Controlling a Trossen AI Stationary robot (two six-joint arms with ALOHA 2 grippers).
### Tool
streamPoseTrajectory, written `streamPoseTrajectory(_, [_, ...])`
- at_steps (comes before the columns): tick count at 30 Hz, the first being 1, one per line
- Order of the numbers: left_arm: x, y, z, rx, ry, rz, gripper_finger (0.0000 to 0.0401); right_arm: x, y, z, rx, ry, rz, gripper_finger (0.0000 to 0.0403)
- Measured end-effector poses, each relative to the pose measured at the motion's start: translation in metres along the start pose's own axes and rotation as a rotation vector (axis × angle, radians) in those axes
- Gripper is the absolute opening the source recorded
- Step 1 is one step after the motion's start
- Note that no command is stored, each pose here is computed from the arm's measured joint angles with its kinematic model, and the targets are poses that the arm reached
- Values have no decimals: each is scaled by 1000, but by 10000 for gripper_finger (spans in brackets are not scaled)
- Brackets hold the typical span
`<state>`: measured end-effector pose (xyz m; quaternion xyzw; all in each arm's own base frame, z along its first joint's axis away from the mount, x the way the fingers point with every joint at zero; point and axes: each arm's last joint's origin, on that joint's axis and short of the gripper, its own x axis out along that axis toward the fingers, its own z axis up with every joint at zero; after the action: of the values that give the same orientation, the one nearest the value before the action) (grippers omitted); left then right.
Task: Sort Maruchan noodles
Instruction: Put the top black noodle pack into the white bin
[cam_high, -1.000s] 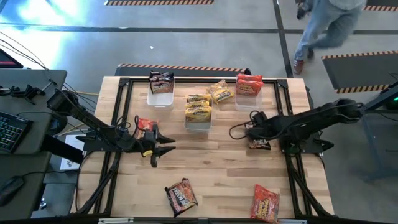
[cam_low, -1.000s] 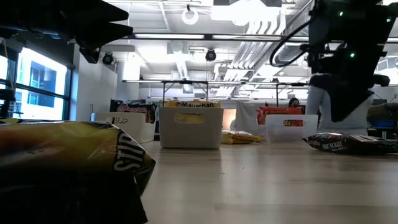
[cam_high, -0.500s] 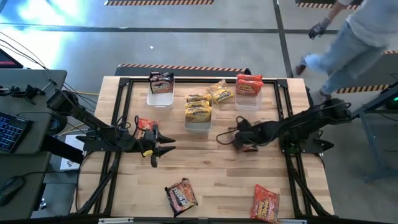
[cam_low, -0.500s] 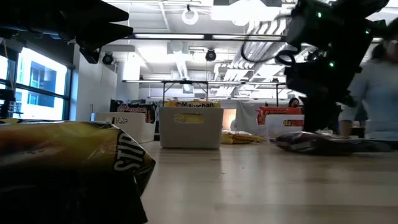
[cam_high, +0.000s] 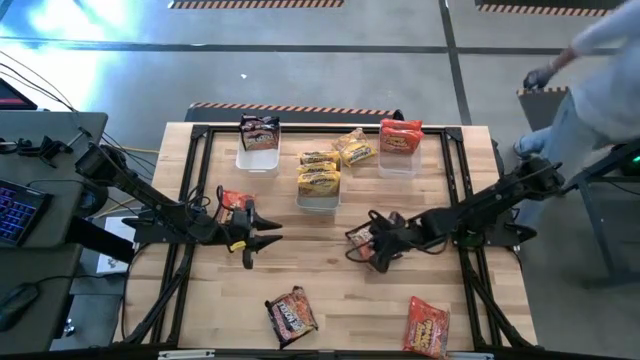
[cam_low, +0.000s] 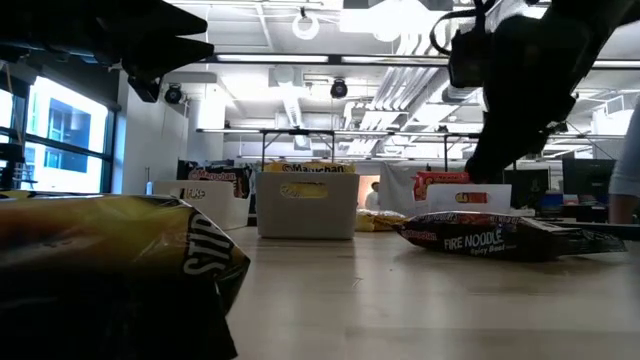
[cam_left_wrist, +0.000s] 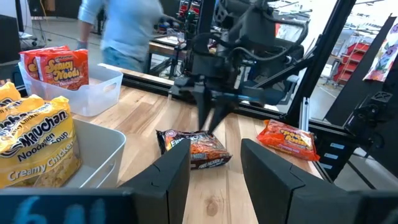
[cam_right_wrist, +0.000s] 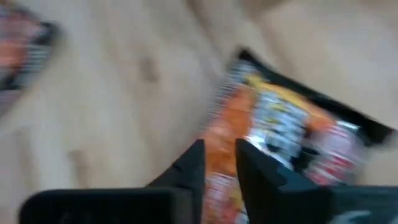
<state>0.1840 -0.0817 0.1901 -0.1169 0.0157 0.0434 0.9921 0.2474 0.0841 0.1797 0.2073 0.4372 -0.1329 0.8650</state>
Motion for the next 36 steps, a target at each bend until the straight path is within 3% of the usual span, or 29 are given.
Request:
streamPoseTrajectory(5, [0, 0, 0, -1, 0, 0, 131, -4, -20, 0, 138, 69, -225, 149])
streamPoseTrajectory(7, [0, 0, 0, -8, 0, 1, 131, 0, -30, -1, 188, 91, -248, 170])
streamPoseTrajectory(10, [0, 0, 0, -16, 1, 1, 131, 10, -46, -4, 231, 117, -226, 185])
streamPoseTrajectory(19, [0, 0, 0, -16, 2, 1, 131, 32, -66, -8, 311, -12, -41, 187])
streamPoseTrajectory(23, [0, 0, -2, -21, 14, 4, 131, 35, -68, -11, 312, -50, 16, 169])
streamPoseTrajectory(28, [0, 2, -10, -86, 86, 22, 131, 36, -68, -11, 282, -81, 40, 105])
streamPoseTrajectory(33, [6, 1, -26, -177, 184, -12, 131, 35, -62, -7, 194, -138, 85, 20])
streamPoseTrajectory(36, [15, -5, -35, -195, 245, -25, 131, 32, -51, -5, 102, -197, 151, 7])
